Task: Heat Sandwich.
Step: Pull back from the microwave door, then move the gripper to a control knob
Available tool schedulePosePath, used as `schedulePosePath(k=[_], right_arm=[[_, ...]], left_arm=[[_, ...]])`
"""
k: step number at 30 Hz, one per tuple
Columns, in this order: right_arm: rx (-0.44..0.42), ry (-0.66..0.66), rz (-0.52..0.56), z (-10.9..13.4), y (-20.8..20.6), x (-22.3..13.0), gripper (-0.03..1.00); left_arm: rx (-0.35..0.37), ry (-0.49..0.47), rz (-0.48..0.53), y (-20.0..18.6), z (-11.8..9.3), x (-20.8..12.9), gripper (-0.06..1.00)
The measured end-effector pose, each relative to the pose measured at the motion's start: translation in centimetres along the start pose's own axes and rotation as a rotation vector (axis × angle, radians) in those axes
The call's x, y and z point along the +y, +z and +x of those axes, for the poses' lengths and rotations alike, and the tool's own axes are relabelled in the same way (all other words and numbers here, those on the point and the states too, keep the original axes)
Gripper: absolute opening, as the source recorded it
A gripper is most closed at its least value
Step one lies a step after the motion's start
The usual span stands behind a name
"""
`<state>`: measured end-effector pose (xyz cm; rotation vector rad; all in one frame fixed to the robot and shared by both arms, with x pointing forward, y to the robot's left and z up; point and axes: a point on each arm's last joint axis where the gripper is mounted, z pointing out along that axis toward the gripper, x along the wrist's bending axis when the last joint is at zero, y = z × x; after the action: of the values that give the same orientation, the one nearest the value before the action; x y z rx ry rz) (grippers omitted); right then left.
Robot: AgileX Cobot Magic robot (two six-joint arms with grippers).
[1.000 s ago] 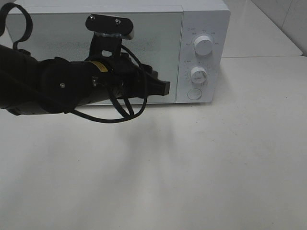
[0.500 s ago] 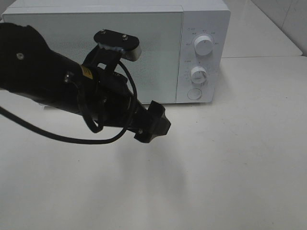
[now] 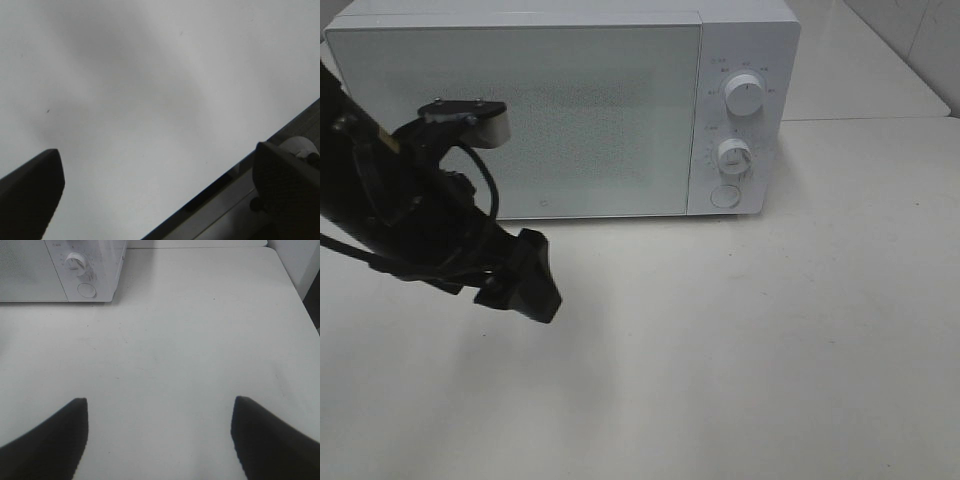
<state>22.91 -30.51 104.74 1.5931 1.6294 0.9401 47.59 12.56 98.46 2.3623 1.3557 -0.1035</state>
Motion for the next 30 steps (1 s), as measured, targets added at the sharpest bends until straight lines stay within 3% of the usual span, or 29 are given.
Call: schedulePosePath(k=[5,10,19,25,29,30], right_arm=[[0.0,0.0,0.0,0.0,0.0,0.0,0.76],[0.0,0.0,0.0,0.0,0.0,0.0,0.76],[0.0,0.0,0.0,0.0,0.0,0.0,0.76],[0.0,0.0,0.0,0.0,0.0,0.0,0.76],[0.0,0.0,0.0,0.0,0.0,0.0,0.75],[0.0,0.0,0.0,0.0,0.0,0.0,0.75]], left_arm=[[0.023,-0.07,0.091,-0.8,2.7,-0.8,0.96],[0.057,-0.117,0.116,-1.7,4.7,-1.3,0.96],[0.173,-0.323,0.005,-7.2,9.4,-5.5,0.96],[0.234,-0.406,-0.064,-10.7,10.1,-7.6,0.96],[0.352,-0.47,-0.142,-14.5,9.9,-10.0,0.96],[0.352,-0.47,-0.142,-14.5,9.9,-10.0,0.96]])
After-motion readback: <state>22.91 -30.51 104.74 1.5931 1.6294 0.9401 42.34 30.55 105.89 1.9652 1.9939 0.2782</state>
